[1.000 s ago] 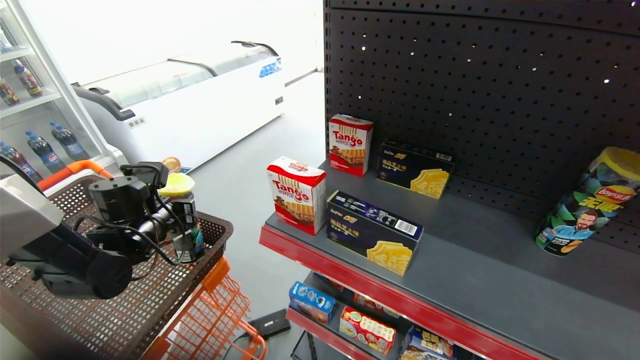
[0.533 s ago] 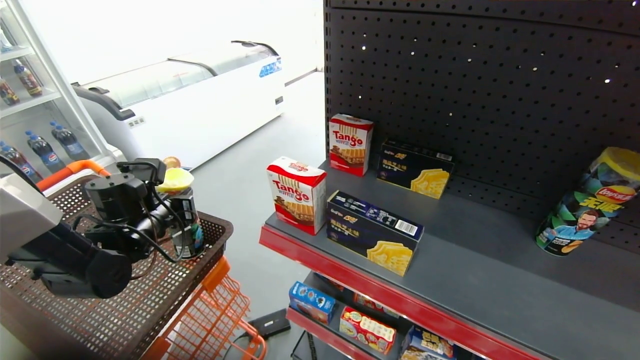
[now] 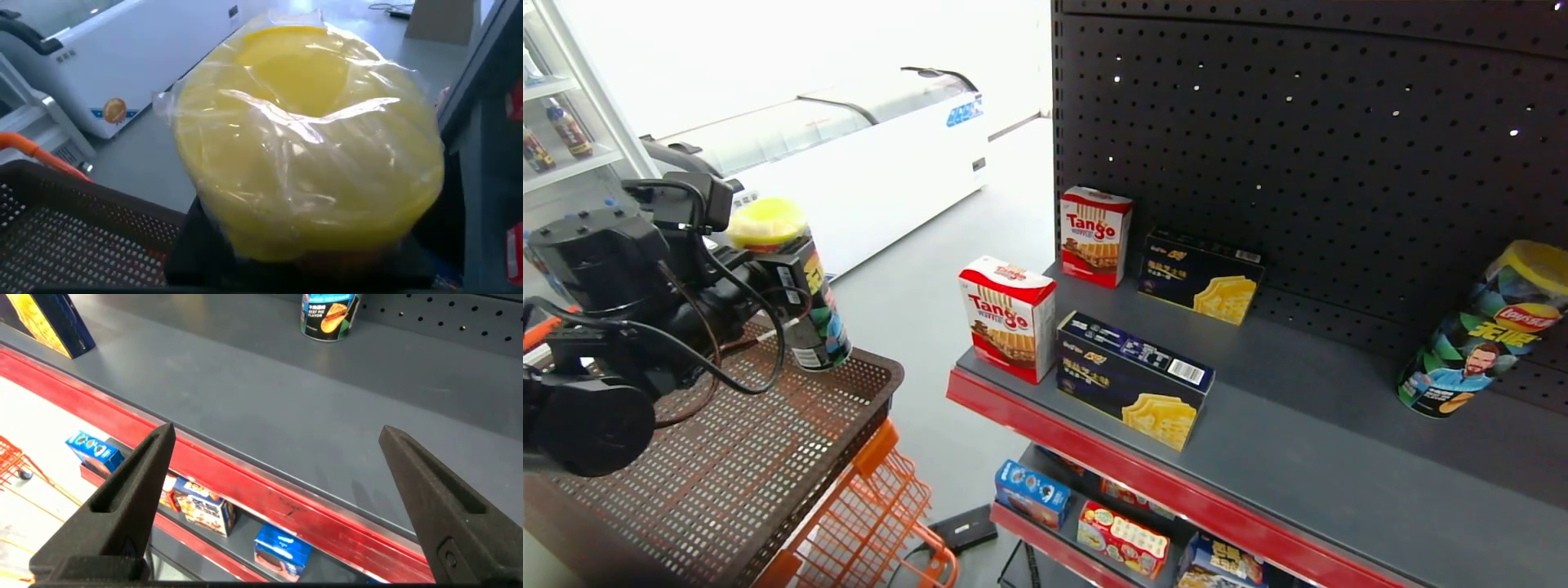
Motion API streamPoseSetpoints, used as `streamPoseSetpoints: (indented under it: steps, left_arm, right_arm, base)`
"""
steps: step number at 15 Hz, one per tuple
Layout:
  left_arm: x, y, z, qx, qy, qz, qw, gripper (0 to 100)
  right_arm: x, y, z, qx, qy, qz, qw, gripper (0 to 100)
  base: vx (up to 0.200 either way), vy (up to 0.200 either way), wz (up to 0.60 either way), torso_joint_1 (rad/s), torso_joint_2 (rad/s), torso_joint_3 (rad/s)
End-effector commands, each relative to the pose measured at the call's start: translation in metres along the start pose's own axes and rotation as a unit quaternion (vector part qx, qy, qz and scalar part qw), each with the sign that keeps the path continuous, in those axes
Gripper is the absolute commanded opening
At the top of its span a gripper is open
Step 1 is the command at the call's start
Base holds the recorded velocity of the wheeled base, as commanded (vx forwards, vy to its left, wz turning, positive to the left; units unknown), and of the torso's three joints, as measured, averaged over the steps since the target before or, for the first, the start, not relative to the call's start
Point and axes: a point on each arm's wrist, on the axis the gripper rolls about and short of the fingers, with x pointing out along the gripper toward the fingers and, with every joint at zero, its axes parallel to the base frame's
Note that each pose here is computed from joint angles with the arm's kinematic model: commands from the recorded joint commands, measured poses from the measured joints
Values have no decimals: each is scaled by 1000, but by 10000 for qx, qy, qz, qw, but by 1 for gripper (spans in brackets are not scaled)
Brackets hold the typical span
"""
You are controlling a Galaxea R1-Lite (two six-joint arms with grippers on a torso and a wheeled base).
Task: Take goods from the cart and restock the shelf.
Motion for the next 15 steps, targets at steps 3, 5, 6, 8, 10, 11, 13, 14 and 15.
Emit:
streamPoseSetpoints:
  steps: [3,5,6,8,10,11,13,14,15]
  left_arm:
    - [-65,-21,59,-52,-180,-559,9983,0]
    - [-91,-33,67,-82,5,-1137,9935,0]
    - [-99,-37,71,-97,55,-1323,9911,0]
    - [-121,-48,78,-151,249,-1737,9844,0]
    - [-126,-59,85,-159,305,-2042,9783,0]
    - [-128,-63,89,-169,251,-2166,9758,0]
    - [-132,-74,97,-199,116,-2471,9687,0]
    - [-133,-78,99,-209,80,-2558,9665,0]
    - [-134,-78,101,-215,49,-2570,9662,0]
  right_arm:
    - [0,0,0,-1,5,1,10000,100]
    - [0,0,0,-1,5,9,10000,100]
    - [0,0,0,-1,5,1,10000,100]
    - [0,0,0,-1,5,1,10000,100]
    - [0,0,0,-1,-3,1,10000,100]
    - [0,0,0,-1,5,1,10000,100]
    - [0,0,0,-1,-3,1,10000,100]
    - [0,0,0,-1,-3,1,10000,100]
    - [0,0,0,-1,-3,1,10000,100]
  base:
    - [0,0,0,0,0,0]
    - [0,0,0,0,0,0]
    - [0,0,0,0,0,0]
    - [0,0,0,0,0,0]
    - [0,0,0,0,0,0]
    - [0,0,0,0,0,0]
    - [0,0,0,0,0,0]
    - [0,0,0,0,0,0]
    - [0,0,0,0,0,0]
